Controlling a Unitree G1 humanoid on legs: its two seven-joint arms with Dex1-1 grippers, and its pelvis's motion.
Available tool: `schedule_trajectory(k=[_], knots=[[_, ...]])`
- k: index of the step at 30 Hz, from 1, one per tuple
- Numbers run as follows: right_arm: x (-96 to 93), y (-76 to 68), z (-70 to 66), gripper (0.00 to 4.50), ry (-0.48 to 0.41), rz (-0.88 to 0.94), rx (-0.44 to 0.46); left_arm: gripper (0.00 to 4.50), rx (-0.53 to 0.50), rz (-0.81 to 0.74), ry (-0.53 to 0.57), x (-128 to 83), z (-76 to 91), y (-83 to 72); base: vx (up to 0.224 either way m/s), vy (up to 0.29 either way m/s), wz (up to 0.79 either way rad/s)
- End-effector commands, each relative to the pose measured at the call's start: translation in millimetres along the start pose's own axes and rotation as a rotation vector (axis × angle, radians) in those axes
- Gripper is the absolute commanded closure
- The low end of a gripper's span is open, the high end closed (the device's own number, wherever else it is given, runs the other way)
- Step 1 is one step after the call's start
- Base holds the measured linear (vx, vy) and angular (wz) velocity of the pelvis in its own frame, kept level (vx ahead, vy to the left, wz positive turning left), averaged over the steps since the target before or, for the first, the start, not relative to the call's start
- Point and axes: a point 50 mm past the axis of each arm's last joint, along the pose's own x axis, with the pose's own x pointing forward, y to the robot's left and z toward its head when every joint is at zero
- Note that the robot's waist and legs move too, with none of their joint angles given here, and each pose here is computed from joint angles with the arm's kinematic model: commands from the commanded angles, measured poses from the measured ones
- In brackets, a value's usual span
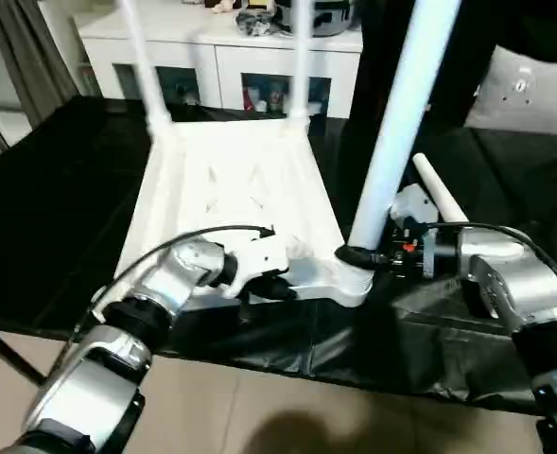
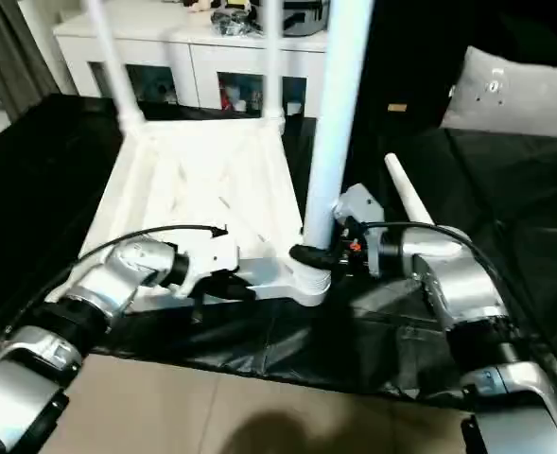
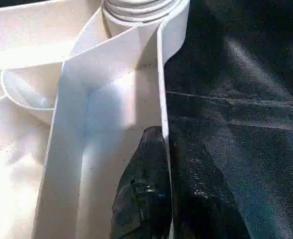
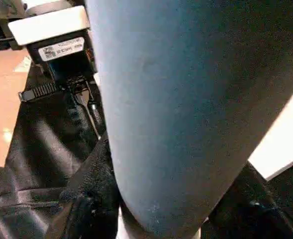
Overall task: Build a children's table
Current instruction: Rotate leg to tighten
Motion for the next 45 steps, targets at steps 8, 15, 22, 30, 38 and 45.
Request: schedule_trajectory(k=[8,15,22,30,38,45], knots=[[6.3,18.1,-45.2,2.65,0.137,0.029,0.16,4.5,0.003,0.033,0.047,-13,-6.0,5.2,0.0,0.0,0.0],[1.6,22.3,-50.6,2.66,0.08,-0.073,0.192,4.5,-0.017,0.03,0.036,-12,-6.1,4.3,0.0,0.0,0.0],[2.3,23.4,-51.3,2.66,0.075,-0.096,0.195,4.5,-0.011,0.018,0.044,-11,-5.2,5.2,0.0,0.0,0.0],[20.2,23.8,-50.5,2.66,0.051,-0.296,0.287,4.5,-0.16,0.085,-0.012,0,-6.0,-5.6,0.0,0.0,0.0],[51.8,10.2,-41.8,2.66,0.086,-0.609,0.414,4.5,-0.342,0.327,-0.071,44,35.2,-10.7,-0.002,0.006,0.0],[61.7,3.6,-36.0,2.66,0.094,-0.692,0.45,4.5,-0.304,0.374,-0.018,38,36.2,-9.2,0.0,0.0,0.0]])
